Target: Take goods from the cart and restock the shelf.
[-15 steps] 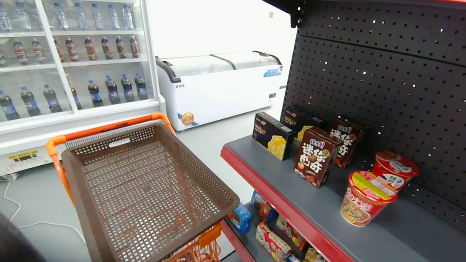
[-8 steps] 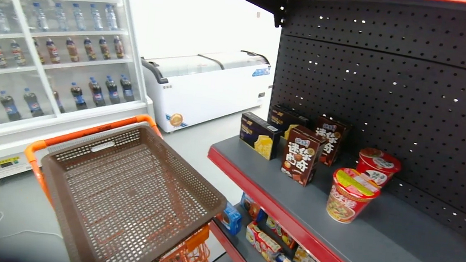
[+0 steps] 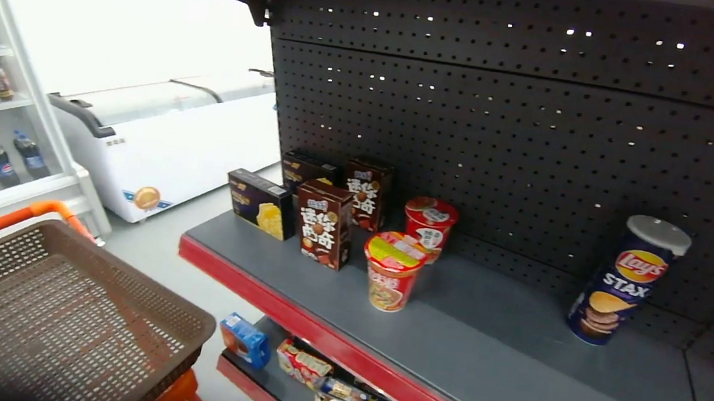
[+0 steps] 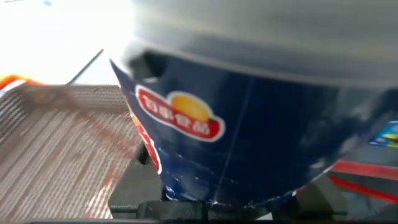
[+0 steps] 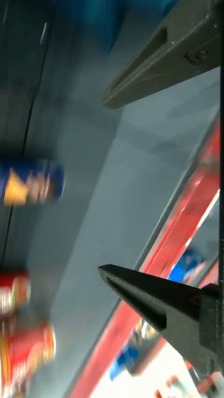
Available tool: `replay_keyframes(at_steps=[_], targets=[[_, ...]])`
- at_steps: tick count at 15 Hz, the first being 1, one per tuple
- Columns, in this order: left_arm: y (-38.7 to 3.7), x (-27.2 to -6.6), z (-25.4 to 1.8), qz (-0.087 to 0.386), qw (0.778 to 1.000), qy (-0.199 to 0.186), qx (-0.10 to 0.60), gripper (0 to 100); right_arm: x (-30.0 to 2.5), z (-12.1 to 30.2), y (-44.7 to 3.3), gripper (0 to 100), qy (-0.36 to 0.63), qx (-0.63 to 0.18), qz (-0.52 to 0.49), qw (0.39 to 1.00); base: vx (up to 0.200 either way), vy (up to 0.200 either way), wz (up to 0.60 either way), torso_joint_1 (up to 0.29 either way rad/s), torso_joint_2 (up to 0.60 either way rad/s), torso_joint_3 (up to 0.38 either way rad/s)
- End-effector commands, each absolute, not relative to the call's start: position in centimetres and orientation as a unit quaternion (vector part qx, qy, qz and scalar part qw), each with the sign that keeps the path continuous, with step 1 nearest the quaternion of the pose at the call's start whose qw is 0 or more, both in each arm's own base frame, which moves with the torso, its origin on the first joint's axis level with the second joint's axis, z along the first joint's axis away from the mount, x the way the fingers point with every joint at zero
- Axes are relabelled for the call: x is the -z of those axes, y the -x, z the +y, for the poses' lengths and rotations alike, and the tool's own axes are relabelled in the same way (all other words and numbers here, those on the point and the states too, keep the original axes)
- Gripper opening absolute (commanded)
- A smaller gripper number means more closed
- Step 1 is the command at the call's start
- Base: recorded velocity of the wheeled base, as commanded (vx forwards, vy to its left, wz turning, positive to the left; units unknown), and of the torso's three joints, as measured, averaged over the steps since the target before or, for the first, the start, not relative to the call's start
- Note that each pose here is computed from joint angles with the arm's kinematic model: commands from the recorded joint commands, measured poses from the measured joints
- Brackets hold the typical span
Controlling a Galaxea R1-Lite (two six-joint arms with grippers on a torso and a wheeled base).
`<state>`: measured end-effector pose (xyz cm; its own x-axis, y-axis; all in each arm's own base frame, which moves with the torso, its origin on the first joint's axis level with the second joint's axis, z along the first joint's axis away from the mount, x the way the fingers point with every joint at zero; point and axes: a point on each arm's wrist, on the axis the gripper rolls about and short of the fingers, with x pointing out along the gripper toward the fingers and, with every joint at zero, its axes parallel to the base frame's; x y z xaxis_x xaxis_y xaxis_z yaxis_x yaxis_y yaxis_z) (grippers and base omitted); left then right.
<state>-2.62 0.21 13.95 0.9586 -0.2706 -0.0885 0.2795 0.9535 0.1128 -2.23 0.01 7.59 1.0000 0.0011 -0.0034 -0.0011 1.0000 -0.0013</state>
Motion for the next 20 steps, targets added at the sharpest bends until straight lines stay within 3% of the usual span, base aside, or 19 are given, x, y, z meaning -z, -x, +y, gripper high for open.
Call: replay_keyframes(at_steps=[1, 9, 20], targets=[[2.54, -13.96, 0.2, 0.039, 0.988, -0.062, 0.139, 0, -7.59, 0.01, 2.23, 100, 0.001, -0.001, 0.002, 1.0, 0.0, 0.0, -0.6, 0.007, 0.0, 0.002], [2.55, -13.9, 0.2, 0.04, 0.988, -0.062, 0.139, 0, -7.59, 0.01, 2.23, 100, 0.002, -0.001, 0.002, 1.0, 0.0, 0.0, -0.6, 0.001, 0.0, 0.001], [2.87, -13.42, 0.26, 0.031, 0.988, -0.061, 0.141, 0, -7.59, 0.02, 2.23, 100, 0.002, -0.002, 0.002, 1.0, 0.0, 0.0, 0.0, 0.0, 0.0, 0.0]])
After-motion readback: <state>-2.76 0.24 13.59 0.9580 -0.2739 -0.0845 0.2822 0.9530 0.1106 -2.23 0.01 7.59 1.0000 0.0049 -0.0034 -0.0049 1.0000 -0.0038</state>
